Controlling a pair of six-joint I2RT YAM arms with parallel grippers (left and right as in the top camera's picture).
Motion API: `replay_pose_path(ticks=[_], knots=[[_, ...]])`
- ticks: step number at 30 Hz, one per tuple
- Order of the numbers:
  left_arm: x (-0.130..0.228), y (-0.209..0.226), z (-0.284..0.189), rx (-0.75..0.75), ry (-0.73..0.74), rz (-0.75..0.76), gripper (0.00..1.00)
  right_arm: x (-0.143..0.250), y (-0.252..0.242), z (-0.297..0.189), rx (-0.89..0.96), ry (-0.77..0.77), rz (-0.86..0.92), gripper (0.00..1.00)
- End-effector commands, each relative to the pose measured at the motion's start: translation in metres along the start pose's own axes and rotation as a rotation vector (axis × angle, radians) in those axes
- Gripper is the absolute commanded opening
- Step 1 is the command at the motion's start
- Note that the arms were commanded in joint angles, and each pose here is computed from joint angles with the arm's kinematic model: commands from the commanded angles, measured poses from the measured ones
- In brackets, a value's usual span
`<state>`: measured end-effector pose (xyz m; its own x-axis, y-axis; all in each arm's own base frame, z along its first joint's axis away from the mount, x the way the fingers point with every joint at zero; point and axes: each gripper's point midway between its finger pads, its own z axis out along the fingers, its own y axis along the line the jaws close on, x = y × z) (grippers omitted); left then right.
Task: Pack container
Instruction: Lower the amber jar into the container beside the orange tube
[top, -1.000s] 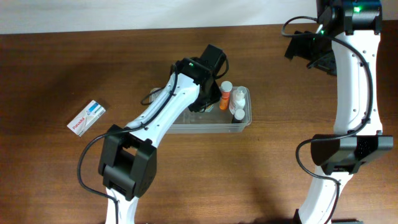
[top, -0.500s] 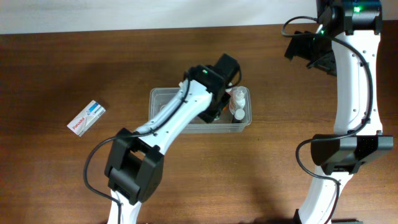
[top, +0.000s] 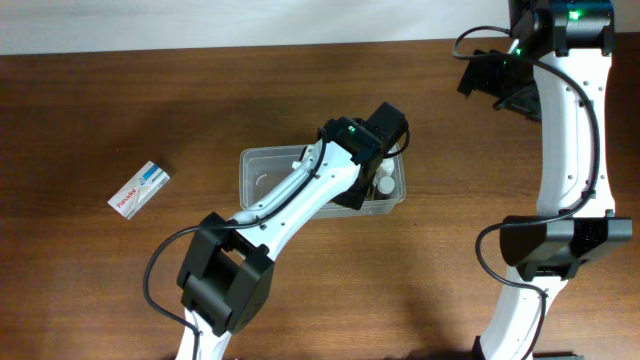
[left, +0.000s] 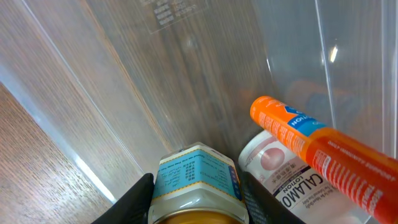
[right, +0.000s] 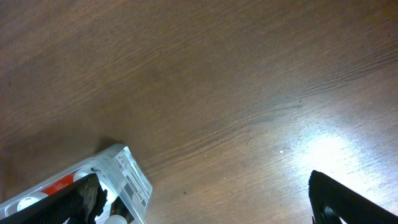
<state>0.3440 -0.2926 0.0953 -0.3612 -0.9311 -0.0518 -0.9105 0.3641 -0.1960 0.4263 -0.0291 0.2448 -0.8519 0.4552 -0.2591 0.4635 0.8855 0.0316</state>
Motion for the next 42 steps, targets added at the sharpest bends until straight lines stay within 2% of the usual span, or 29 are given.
replay_pose_path(ticks=[1,7,17,20,28,30,33,36,38,41,42], knots=[[-0.001,-0.002,0.012,-0.01,-0.033,-0.047,0.02,-0.002,-0.001,-0.003,-0.005,-0.009,0.011,0.98],[0.001,0.0,0.037,-0.042,-0.047,-0.043,0.02,-0.002,-0.001,-0.003,-0.005,-0.009,0.011,0.98],[0.003,-0.01,0.042,-0.007,-0.041,-0.051,0.03,-0.002,-0.001,-0.003,-0.005,-0.009,0.011,0.98],[0.003,-0.008,0.047,-0.016,-0.044,-0.05,0.07,-0.002,-0.001,-0.003,-0.005,-0.009,0.011,0.98],[0.003,-0.002,0.066,-0.057,-0.061,-0.044,0.08,-0.002,-0.001,-0.003,-0.005,-0.009,0.011,0.98],[0.003,-0.002,0.066,-0.056,-0.061,-0.044,0.17,-0.002,-0.001,-0.003,-0.005,-0.009,0.011,0.99],[0.003,-0.002,0.066,-0.057,-0.061,-0.044,0.24,-0.002,-0.001,-0.003,-0.005,-0.009,0.011,0.98],[0.003,-0.002,0.066,-0.057,-0.061,-0.044,0.37,-0.002,-0.001,-0.003,-0.005,-0.009,0.011,0.98],[0.003,-0.002,0.066,-0.057,-0.06,-0.043,0.54,-0.002,-0.001,-0.003,-0.005,-0.009,0.011,0.98],[0.003,-0.002,0.066,-0.057,-0.06,-0.043,0.64,-0.002,-0.001,-0.003,-0.005,-0.009,0.011,0.98],[0.003,-0.002,0.066,-0.057,-0.06,-0.043,0.73,-0.002,-0.001,-0.003,-0.005,-0.009,0.011,0.98]])
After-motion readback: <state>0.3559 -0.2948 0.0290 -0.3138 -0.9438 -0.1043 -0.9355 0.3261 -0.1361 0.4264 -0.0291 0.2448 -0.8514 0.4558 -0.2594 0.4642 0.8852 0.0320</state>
